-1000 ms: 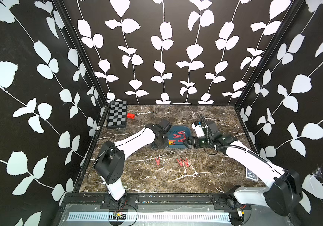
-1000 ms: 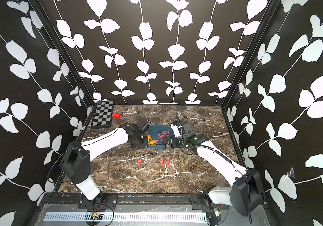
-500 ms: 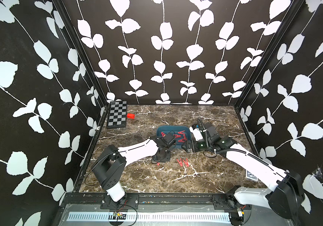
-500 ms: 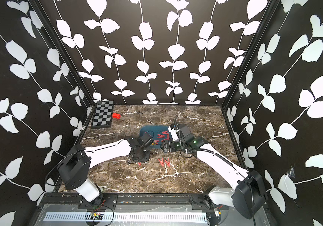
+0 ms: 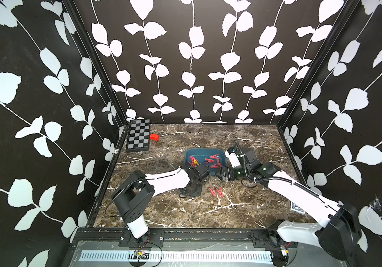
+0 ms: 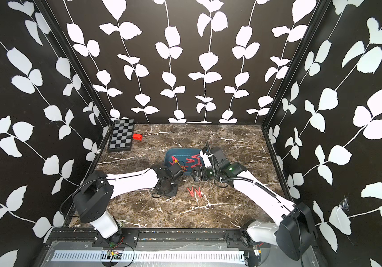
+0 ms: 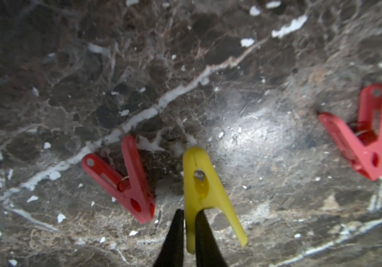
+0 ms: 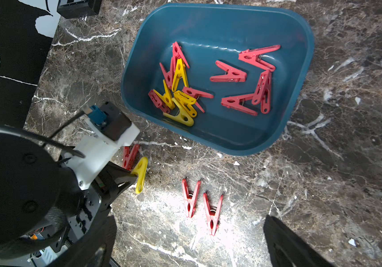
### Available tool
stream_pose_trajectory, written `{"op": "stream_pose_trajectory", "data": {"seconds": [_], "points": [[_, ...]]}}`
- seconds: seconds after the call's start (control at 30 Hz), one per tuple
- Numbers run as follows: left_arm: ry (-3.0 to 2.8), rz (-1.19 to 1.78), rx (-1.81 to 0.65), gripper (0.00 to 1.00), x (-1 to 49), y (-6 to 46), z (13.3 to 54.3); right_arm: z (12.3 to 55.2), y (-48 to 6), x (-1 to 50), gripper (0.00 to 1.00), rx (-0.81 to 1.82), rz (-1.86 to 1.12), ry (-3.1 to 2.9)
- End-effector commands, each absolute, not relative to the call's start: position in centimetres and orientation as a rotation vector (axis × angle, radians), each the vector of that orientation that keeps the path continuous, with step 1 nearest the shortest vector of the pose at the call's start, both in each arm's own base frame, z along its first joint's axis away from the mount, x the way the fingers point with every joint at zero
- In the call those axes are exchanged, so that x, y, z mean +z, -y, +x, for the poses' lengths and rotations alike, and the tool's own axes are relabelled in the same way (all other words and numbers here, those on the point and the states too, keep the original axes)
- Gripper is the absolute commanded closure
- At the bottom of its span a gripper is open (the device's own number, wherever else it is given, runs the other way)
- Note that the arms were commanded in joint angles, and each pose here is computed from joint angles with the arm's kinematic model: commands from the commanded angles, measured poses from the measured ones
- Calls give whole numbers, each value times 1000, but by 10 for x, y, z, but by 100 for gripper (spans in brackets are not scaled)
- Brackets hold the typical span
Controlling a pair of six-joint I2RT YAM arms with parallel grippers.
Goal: Take the clothespins out of the storage box
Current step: Place the clothespin at the center of the board.
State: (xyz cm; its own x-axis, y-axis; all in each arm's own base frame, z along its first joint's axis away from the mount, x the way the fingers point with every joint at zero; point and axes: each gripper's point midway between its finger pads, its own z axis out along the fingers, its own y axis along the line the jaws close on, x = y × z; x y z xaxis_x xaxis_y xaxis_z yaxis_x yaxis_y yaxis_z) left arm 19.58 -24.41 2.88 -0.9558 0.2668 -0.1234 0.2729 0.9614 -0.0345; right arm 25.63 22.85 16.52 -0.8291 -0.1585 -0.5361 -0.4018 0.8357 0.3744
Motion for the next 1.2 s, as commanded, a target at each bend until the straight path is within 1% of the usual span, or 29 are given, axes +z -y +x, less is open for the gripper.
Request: {"op": "stream_pose_trajectory", "data": {"seconds": [0.0,0.1,0.23,0.43,0.53,0.6,0.73,0.77,0.83,0.87,0.93,1.03,1.07,1.13,1.17], "points": [[-3003,447,2,84,20,233,192,253,-226,167,1,651,-396,-2513],[-3007,455,27,80,18,231,192,254,-225,167,1,644,-396,-2513],[-3001,450,10,79,21,234,194,256,-225,167,1,632,-396,-2513],[-2955,425,-38,74,48,241,201,265,-226,168,1,607,-385,-2523],[-2921,404,-57,69,65,242,207,274,-225,169,1,597,-365,-2532],[-2890,373,-80,64,79,243,212,282,-227,169,1,588,-358,-2536],[-2842,284,-166,58,104,240,228,299,-234,172,1,571,-370,-2534],[-2831,256,-189,55,110,238,233,303,-237,172,1,567,-377,-2533],[-2810,214,-226,45,122,234,243,312,-243,172,1,560,-396,-2530],[-2799,188,-244,42,128,230,248,317,-246,171,1,553,-410,-2533],[-2769,146,-266,27,139,224,257,326,-252,170,2,549,-437,-2534],[-2733,92,-308,4,152,215,269,339,-263,163,10,539,-485,-2545],[-2727,59,-320,1,155,209,275,345,-268,165,12,538,-499,-2539],[-2721,18,-347,1,159,202,283,351,-273,160,17,529,-526,-2549],[-2718,1,-361,1,160,199,287,355,-276,157,22,529,-540,-2554]]}}
